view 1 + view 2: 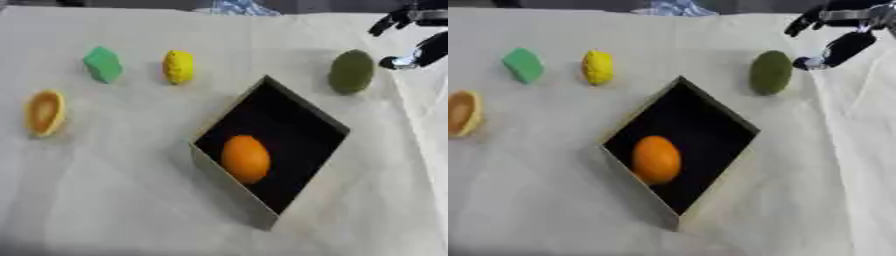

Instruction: Pick up objects on the table and place them in the box.

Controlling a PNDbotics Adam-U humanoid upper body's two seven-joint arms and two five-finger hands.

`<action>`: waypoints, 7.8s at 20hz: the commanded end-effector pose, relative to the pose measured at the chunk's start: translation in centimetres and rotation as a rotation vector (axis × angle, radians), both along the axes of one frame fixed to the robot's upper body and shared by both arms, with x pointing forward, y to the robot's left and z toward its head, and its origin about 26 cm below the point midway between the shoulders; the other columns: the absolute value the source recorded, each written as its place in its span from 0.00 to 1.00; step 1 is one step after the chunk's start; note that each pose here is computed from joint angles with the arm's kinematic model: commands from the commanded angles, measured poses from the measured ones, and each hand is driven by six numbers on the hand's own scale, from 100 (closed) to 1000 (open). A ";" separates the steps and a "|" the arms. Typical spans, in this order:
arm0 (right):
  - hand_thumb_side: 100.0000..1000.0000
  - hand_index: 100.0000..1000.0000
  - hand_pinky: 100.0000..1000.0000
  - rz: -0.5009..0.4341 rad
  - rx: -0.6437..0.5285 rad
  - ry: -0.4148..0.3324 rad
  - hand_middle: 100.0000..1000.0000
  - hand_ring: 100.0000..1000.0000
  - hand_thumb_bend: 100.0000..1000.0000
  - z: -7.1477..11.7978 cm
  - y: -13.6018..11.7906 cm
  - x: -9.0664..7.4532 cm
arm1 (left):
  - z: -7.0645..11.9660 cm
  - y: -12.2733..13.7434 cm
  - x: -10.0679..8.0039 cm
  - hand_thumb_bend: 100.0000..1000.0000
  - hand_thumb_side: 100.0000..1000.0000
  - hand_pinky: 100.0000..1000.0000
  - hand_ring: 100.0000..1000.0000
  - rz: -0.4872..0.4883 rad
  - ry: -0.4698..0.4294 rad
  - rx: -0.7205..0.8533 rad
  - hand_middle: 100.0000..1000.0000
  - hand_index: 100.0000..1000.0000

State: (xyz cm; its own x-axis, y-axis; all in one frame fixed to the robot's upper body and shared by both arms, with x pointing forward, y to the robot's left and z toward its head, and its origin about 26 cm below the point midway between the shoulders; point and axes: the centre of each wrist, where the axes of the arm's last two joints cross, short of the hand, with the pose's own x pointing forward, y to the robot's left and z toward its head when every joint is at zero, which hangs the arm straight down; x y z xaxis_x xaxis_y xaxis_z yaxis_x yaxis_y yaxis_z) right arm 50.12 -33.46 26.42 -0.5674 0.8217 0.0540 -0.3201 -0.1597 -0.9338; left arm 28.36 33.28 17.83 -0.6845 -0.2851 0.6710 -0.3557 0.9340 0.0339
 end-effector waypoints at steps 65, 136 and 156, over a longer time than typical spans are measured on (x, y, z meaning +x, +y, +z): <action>0.09 0.70 0.84 0.584 0.026 -0.139 0.57 0.79 0.13 6.7 17.2 -13.3 | 1.0 -0.1 0.1 0.03 0.73 0.80 0.67 -0.019 -0.033 0.020 0.62 0.81; 0.23 0.79 0.88 0.291 0.532 -0.534 0.67 0.88 0.00 7.9 8.0 -16.8 | 9.7 11.9 10.9 0.57 0.47 0.84 0.80 -0.171 0.972 1.622 0.75 0.89; 0.24 0.78 0.88 0.276 0.617 -0.516 0.65 0.88 0.00 7.3 7.7 -16.8 | 5.2 11.9 15.1 0.52 0.34 0.78 0.76 -0.103 1.094 1.696 0.70 0.82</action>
State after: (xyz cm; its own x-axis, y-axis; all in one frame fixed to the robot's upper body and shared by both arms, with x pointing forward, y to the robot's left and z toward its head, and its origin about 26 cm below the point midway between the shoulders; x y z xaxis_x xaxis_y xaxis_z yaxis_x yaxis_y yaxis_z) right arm 33.80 -25.52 32.67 -0.8133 0.5634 0.1454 0.1165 0.4025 -0.9080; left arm 43.68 44.34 21.54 -0.3202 -0.9432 -0.0889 0.4802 -0.2425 0.8430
